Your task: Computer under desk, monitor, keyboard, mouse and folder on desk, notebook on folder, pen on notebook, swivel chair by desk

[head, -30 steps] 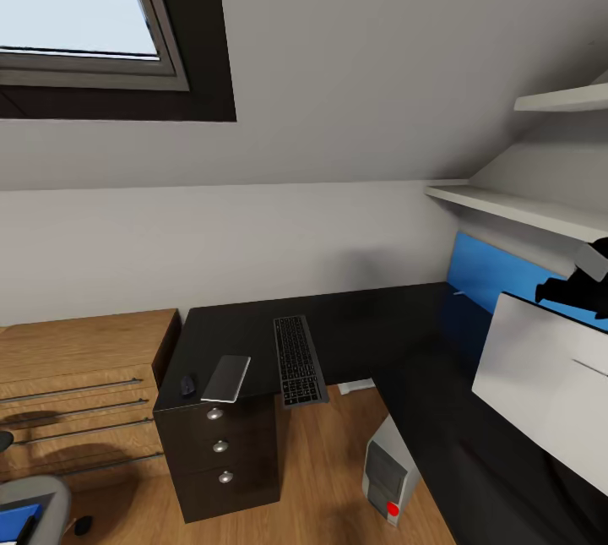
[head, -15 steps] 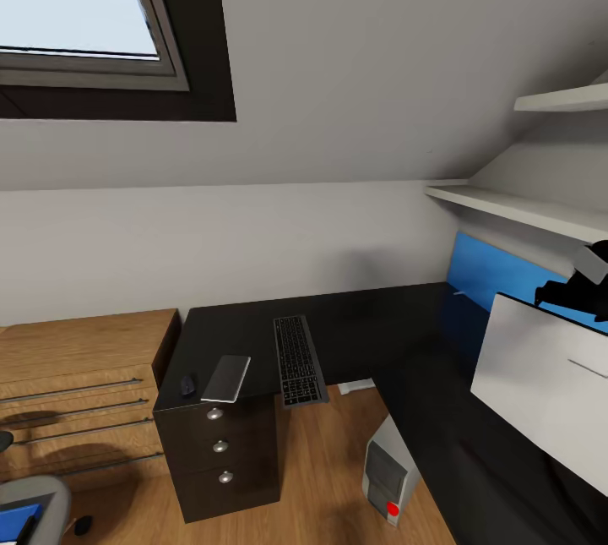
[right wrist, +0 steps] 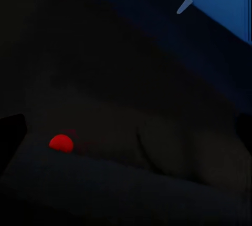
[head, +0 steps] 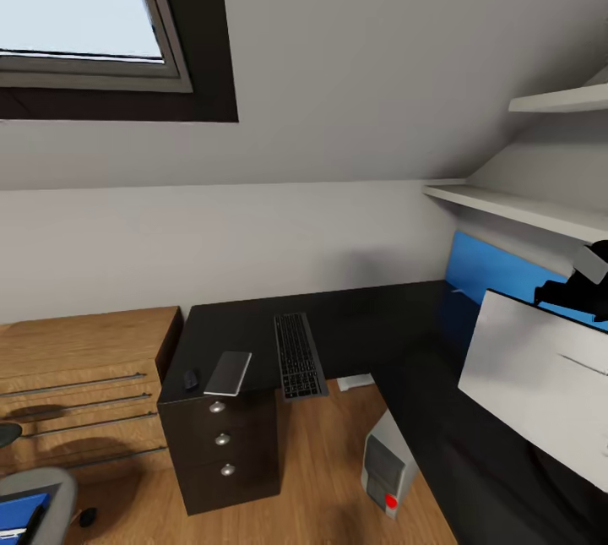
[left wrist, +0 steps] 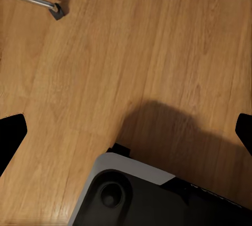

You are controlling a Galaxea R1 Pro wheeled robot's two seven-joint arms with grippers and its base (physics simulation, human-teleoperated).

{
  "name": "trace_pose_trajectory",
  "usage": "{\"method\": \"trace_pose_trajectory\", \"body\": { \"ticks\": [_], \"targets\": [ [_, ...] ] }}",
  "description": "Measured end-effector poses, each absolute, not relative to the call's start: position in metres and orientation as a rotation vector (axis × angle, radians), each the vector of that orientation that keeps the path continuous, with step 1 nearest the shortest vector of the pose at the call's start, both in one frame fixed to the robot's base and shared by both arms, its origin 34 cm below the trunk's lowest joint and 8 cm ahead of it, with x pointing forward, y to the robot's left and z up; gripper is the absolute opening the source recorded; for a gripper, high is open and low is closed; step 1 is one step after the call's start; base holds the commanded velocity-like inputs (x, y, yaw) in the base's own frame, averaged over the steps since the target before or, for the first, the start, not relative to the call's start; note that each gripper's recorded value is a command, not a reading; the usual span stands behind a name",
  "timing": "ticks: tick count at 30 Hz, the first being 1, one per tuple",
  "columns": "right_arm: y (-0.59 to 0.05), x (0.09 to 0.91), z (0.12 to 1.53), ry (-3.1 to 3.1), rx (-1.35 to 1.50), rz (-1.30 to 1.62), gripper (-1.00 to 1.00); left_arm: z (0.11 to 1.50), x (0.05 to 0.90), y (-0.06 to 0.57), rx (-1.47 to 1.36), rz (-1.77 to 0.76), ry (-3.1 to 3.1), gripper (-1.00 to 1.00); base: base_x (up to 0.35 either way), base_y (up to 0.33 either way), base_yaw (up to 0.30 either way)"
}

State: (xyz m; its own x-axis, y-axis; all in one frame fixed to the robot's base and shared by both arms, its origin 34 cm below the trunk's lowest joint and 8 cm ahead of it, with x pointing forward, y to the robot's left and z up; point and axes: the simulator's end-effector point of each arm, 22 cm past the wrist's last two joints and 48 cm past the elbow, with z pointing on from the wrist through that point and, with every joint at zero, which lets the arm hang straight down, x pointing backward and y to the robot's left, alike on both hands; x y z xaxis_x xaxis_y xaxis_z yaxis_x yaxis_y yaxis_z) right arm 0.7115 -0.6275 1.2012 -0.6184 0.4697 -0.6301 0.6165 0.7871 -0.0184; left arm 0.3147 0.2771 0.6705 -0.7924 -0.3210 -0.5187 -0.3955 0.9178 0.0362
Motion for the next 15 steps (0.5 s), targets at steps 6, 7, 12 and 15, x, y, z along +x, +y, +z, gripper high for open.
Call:
{"method": "trace_pose_trajectory", "body": {
  "ticks": [6,7,12,15],
  "targets": [
    [-0.6268,0.7122,1.2013,2.351,0.804,-0.304,1.0,0.6705,0.3148,0.2771,-0.513,0.194,2.557,1.0,-0.092,0.0,0.0],
    [-0.6266,0.7124,1.2014,2.351,0.803,-0.304,1.0,0.6705,0.3148,0.277,-0.513,0.193,2.557,1.0,-0.07,0.0,0.0],
    [-0.6265,0.713,1.2029,2.35,0.797,-0.309,1.0,0.6705,0.3147,0.2771,-0.514,0.193,2.556,1.0,-0.038,0.001,0.0],
    [-0.6257,0.7138,1.203,2.35,0.796,-0.306,1.0,0.6704,0.3148,0.277,-0.514,0.193,2.557,1.0,-0.132,0.077,0.0]
  ]
}}
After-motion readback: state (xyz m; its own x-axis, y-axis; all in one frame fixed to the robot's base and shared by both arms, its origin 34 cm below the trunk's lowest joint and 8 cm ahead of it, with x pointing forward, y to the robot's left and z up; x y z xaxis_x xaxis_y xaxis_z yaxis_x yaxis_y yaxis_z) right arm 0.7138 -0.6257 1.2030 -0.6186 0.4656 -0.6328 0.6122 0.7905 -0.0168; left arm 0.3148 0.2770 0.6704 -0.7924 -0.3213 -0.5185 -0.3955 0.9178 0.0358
